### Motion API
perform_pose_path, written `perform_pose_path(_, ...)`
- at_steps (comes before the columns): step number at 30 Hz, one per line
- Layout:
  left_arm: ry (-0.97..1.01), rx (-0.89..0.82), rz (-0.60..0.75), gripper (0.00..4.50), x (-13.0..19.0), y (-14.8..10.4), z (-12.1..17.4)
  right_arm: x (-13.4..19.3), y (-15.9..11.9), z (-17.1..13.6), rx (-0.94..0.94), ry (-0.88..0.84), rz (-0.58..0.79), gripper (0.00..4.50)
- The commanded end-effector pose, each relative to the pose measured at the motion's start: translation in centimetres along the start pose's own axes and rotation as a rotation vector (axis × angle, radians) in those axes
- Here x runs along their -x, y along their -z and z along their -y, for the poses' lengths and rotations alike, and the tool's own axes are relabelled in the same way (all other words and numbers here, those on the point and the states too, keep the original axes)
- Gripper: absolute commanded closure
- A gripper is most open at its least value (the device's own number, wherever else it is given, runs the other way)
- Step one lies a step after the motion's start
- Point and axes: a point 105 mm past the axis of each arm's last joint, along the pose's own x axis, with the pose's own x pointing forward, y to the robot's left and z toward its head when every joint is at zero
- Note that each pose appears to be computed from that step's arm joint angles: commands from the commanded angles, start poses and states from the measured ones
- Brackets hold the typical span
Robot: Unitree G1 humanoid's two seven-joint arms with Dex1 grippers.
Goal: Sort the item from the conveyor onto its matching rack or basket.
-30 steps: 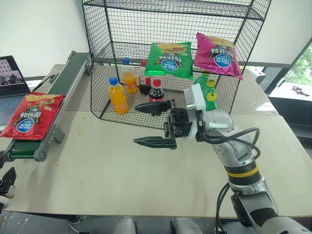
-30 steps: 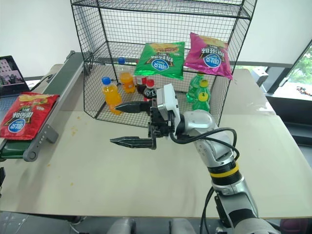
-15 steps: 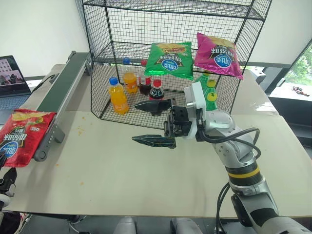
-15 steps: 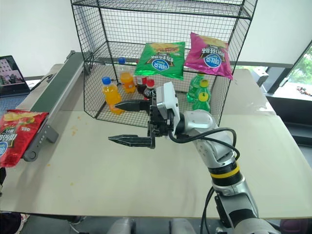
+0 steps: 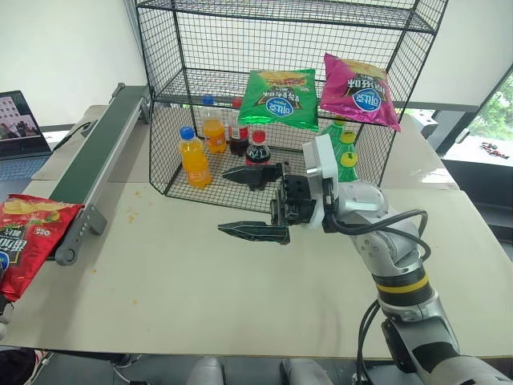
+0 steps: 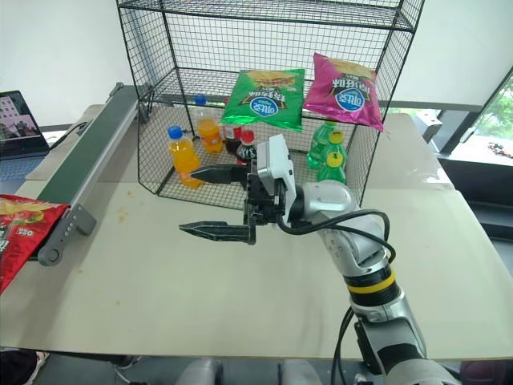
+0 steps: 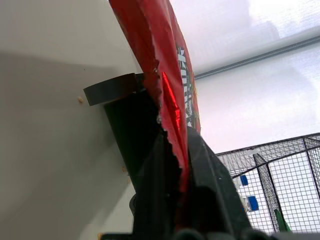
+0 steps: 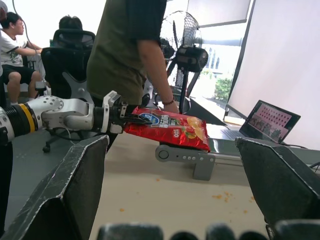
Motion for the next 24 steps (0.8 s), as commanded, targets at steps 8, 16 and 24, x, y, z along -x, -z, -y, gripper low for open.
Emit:
perform_pose_path(8, 0.512, -0.158, -0.264, 4.44, -1.3, 7.3, 16.0, 2.5, -2.7, 1.9, 0.122, 0.254, 0.028, 0.0)
perform_pose_path(16, 0.808, -0.025, -0.442, 4.44, -2.9, 14.3, 25.5, 3.9, -4.3, 2.5, 0.224, 0.535, 0.057, 0.0)
perform_pose_path(24, 0.98, 0.213, -0.634, 4.44, -6.0, 18.4, 31.9, 5.3, -5.0, 3.0, 0.289, 0.716, 0.054, 0.0)
